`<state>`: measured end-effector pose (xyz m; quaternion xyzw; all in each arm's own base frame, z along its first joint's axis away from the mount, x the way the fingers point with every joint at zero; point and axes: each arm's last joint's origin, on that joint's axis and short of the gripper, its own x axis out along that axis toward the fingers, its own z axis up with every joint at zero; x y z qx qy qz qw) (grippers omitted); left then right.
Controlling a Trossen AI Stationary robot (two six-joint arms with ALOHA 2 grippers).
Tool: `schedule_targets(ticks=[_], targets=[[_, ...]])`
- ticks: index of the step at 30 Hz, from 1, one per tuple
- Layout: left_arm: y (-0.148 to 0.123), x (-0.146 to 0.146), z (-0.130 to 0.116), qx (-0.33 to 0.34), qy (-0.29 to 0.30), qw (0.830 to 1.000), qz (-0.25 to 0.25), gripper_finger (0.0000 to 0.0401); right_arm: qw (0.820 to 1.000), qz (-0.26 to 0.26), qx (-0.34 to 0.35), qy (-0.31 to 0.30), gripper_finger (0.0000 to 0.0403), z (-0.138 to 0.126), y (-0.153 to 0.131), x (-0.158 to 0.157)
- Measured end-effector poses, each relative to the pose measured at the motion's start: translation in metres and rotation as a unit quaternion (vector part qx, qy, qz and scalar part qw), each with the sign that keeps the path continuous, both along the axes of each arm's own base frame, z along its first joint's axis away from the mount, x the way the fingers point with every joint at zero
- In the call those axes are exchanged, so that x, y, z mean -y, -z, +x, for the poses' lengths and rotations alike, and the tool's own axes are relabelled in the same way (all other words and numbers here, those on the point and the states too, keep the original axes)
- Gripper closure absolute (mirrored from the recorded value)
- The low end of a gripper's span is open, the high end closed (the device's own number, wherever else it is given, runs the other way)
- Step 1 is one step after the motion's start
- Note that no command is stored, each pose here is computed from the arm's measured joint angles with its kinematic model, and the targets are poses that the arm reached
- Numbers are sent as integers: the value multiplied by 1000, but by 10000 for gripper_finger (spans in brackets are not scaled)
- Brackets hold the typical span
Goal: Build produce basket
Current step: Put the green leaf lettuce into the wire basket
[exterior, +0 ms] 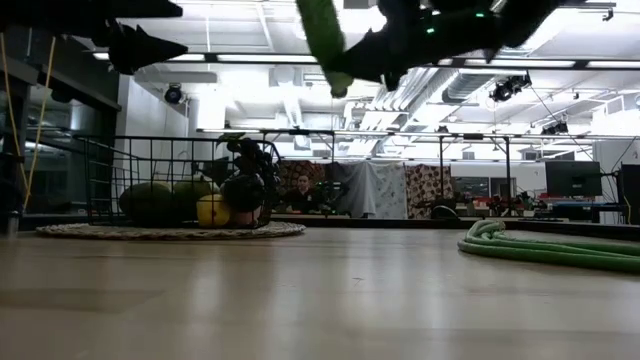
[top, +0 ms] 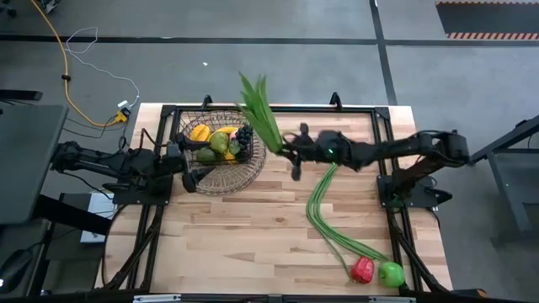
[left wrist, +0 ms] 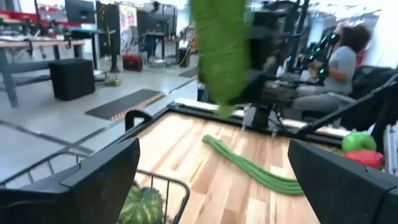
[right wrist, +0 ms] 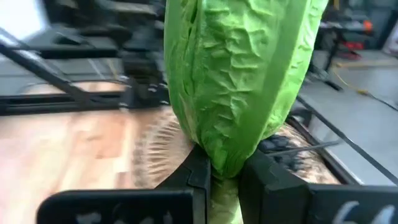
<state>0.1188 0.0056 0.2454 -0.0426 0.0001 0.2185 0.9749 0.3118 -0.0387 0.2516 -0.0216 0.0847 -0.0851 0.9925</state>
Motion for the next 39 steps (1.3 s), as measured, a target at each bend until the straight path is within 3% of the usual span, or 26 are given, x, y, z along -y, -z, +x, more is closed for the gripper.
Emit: schedule_targets(ticks=[3, 8, 19, 22, 25, 32, 35, 39], targets=[[3, 0, 2, -13, 4, 1000, -10, 1, 999, -3, 32, -25, 375, -8, 7, -15], [3, 1, 7, -13, 18, 1000, 2, 1, 998, 0, 27, -64, 372, -10, 15, -30], [2, 2, 9, -14, 28, 999, 9, 1, 995, 31, 29, -90, 370, -10, 15, -32], [2, 2, 9, -17, 29, 999, 16, 1, 988, 59, 28, -139, 370, -10, 15, -35], [2, 2, 9, -17, 29, 999, 18, 1, 966, 75, 33, -246, 370, -11, 13, -42], [1, 2, 9, -11, 29, 999, 20, 1, 889, 56, 47, -452, 369, -17, 9, -66], [1, 2, 9, -11, 29, 999, 20, 1, 866, 60, 46, -495, 369, -20, 9, -76], [1, 2, 9, -11, 29, 999, 20, 1, 856, 85, 38, -508, 369, -21, 9, -85]])
